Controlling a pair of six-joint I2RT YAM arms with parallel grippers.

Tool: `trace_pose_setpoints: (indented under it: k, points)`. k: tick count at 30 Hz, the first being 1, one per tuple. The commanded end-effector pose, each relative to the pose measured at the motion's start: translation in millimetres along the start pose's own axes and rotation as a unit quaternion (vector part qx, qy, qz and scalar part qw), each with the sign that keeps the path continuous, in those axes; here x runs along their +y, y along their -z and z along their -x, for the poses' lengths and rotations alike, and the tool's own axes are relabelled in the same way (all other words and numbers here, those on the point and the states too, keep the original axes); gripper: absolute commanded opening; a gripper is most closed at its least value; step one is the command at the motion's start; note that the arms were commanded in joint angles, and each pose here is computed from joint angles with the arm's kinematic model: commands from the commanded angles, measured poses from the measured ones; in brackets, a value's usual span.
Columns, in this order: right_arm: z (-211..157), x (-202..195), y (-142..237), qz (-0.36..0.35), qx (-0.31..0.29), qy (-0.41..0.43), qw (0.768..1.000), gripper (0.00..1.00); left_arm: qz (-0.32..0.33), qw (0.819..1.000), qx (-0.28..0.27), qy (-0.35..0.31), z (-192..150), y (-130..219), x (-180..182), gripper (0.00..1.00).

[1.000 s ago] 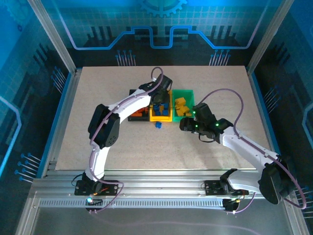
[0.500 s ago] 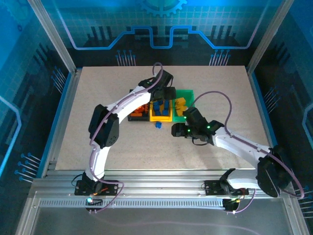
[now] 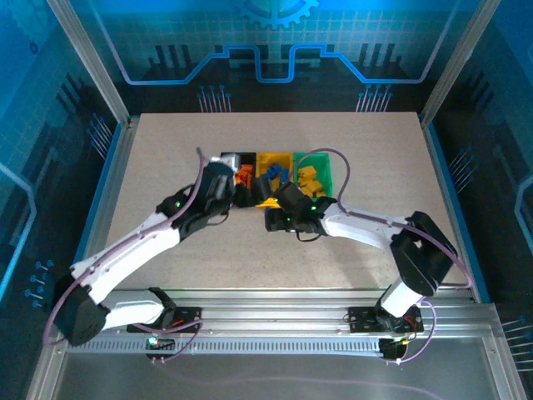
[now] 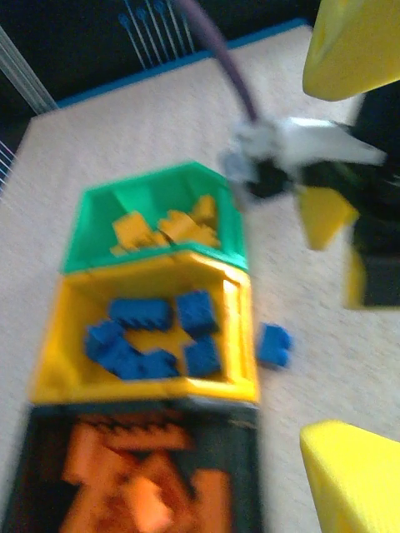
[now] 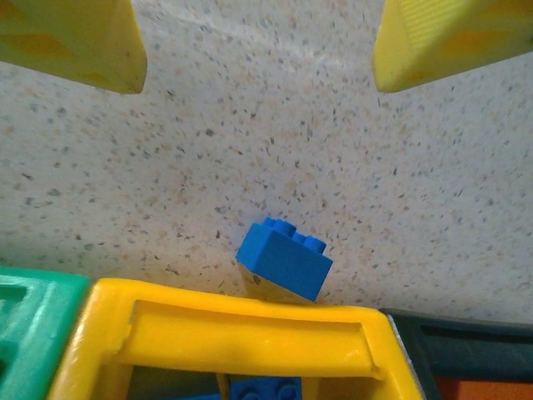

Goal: Sort the legos into containers by color

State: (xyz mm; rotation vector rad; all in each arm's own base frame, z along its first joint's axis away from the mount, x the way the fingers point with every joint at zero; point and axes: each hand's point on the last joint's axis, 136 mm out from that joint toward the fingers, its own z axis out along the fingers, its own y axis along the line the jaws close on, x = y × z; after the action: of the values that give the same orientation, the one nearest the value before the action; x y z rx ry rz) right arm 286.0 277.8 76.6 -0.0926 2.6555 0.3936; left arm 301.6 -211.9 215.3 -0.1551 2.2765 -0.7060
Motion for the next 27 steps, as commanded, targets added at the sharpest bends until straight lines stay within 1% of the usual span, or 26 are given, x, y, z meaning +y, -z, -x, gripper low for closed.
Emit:
trace_pose_setpoints:
  k: [1,5,9,16,21,25,27]
  points:
    - [14.4,8.3,-10.0,-0.025,-0.035,-0.027,0.999,0.73,0.032,0.999,0.015,0.039,-42.0,7.8,45.0,0.99]
    - [17.6,8.0,-28.0,-0.056,-0.047,-0.055,0.996,0.73,0.041,0.996,0.005,0.074,-71.9,26.2,79.5,0.99]
    - [23.0,5.0,-43.7,-0.087,-0.052,-0.072,0.992,0.73,0.043,0.994,-0.009,0.097,-83.6,38.7,96.1,0.99]
    - [33.4,-1.6,-63.6,-0.123,-0.058,-0.080,0.987,0.71,0.054,0.994,-0.004,0.099,-90.8,44.0,105.0,0.99]
    - [39.4,-6.7,-73.2,-0.137,-0.062,-0.075,0.986,0.67,0.054,0.993,-0.003,0.101,-91.3,44.3,104.9,0.99]
    - [41.8,-9.8,-77.6,-0.147,-0.066,-0.064,0.985,0.62,0.056,0.993,-0.003,0.101,-91.0,45.2,105.6,0.99]
    - [43.3,-9.3,-78.2,-0.144,-0.071,-0.057,0.985,0.57,0.057,0.993,-0.001,0.103,-92.3,45.1,106.3,0.99]
